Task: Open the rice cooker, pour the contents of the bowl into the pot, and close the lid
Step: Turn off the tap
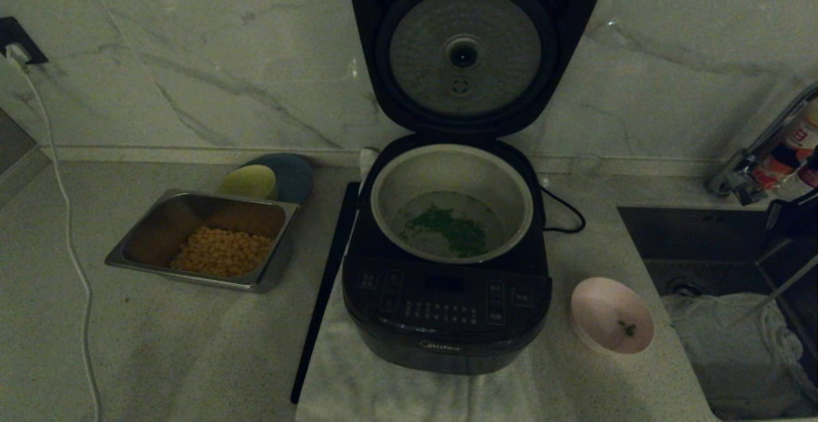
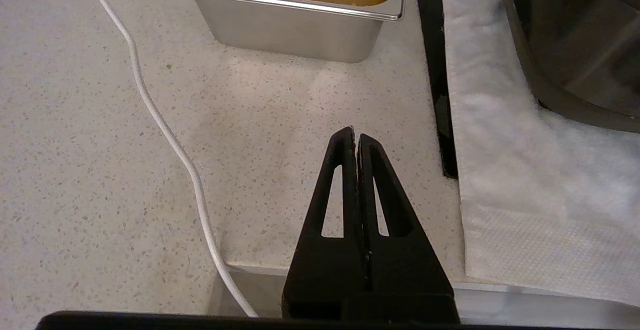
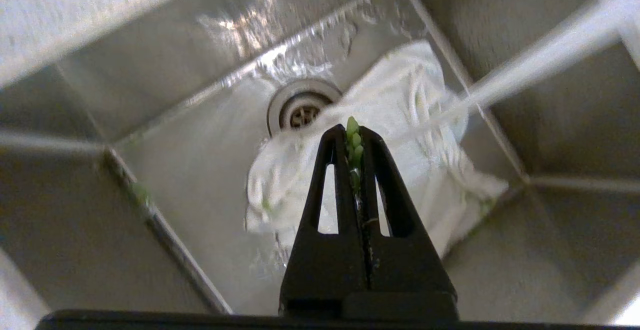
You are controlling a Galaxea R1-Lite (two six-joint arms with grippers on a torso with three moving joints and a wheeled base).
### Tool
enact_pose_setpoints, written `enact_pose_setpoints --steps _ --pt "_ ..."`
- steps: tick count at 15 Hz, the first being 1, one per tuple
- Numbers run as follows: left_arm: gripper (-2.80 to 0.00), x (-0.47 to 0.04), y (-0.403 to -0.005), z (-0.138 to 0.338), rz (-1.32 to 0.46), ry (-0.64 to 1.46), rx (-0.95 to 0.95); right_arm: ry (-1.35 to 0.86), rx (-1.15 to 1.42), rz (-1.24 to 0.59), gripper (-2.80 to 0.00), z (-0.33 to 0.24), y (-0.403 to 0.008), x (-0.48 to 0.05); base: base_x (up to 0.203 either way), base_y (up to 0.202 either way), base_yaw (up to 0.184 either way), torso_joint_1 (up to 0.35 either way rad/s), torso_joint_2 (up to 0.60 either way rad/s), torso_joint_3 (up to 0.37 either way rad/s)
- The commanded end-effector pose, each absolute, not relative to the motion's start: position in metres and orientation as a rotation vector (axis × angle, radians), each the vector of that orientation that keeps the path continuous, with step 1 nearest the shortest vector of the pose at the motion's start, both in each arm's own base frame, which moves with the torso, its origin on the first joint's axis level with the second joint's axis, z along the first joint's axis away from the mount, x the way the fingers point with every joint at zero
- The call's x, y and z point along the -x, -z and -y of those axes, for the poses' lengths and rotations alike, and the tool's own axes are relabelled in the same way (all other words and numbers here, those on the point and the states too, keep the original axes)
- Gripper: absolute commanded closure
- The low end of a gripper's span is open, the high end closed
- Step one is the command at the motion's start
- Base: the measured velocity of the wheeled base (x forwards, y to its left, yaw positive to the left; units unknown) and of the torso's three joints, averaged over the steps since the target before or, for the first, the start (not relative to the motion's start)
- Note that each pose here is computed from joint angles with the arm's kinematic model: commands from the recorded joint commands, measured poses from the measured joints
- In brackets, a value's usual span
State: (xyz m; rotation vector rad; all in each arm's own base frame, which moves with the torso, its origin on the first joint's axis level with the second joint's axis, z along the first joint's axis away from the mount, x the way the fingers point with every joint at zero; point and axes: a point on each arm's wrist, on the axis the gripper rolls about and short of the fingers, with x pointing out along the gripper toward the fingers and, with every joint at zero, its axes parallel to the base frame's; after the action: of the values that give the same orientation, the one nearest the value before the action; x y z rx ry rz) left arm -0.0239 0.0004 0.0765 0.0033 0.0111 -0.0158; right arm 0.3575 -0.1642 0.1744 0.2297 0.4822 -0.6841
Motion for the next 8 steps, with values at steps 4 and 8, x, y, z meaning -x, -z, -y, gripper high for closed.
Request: enact_pose_setpoints --steps 4,8 --pt "0.00 0.024 -0.077 0.000 -0.011 0.015 -0.003 0.683 -0.226 -0.466 0.00 0.175 -0.166 -0.383 0.000 0.000 0.000 0.000 0.00 0.000" --pt "0.00 0.024 -0.077 0.000 -0.011 0.015 -0.003 0.685 -0.222 -0.446 0.00 0.180 -0.165 -0.397 0.000 0.000 0.000 0.000 0.00 0.000"
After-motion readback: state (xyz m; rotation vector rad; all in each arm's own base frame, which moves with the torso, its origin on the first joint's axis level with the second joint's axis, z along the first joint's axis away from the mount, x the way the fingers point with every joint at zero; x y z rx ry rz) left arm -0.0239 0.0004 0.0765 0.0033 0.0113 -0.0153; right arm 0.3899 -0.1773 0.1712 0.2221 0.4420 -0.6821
